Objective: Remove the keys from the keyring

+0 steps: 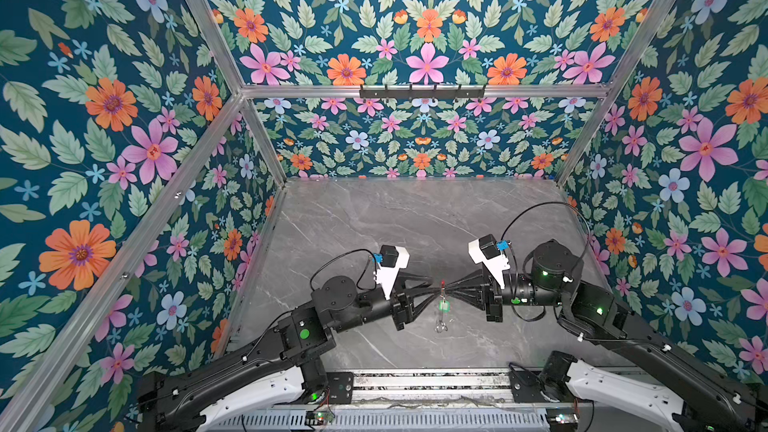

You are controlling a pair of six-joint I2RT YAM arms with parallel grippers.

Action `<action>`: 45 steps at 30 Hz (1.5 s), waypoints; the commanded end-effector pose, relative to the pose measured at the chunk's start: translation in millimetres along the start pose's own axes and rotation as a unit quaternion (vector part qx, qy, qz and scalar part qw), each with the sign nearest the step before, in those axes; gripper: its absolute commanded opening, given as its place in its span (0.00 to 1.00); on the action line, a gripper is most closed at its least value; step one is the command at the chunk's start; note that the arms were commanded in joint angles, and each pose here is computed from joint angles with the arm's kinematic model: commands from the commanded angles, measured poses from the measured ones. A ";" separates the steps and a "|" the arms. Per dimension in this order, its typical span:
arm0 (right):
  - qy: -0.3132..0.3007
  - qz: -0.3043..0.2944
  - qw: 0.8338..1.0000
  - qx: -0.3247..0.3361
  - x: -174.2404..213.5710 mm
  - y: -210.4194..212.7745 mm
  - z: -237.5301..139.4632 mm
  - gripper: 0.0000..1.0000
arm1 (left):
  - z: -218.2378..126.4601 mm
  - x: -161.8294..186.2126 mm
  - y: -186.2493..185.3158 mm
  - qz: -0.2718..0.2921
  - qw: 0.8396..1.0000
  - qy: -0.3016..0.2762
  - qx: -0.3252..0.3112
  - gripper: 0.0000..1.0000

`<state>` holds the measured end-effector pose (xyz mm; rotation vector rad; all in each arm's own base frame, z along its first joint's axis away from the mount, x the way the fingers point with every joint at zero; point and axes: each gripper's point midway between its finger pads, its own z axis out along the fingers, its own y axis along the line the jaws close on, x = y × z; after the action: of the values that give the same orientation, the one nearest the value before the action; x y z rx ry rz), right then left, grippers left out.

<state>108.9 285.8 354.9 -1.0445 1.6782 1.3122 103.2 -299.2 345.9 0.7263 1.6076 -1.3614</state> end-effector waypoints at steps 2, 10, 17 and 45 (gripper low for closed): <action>0.024 -0.026 0.999 0.004 5.8 1.7 0.5 0.00 | 0.2 7.4 -3.1 0.008 1.000 0.029 0.006 0.32; 0.027 -0.032 0.999 0.014 4.1 -0.5 0.4 0.00 | 3.6 10.4 -7.4 0.003 0.999 0.039 0.021 0.22; 0.015 -0.037 0.999 0.016 -0.5 -0.1 -0.9 0.00 | 6.4 9.6 -10.2 -0.001 0.999 0.030 0.033 0.07; -0.220 0.007 0.976 0.007 -39.5 -8.5 -13.7 0.40 | -13.6 -50.2 -7.9 0.025 0.964 -0.254 0.075 0.00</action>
<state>133.6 276.5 370.4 -0.6912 1.4348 1.3682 120.4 -294.3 364.6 0.5020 1.2250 -1.4412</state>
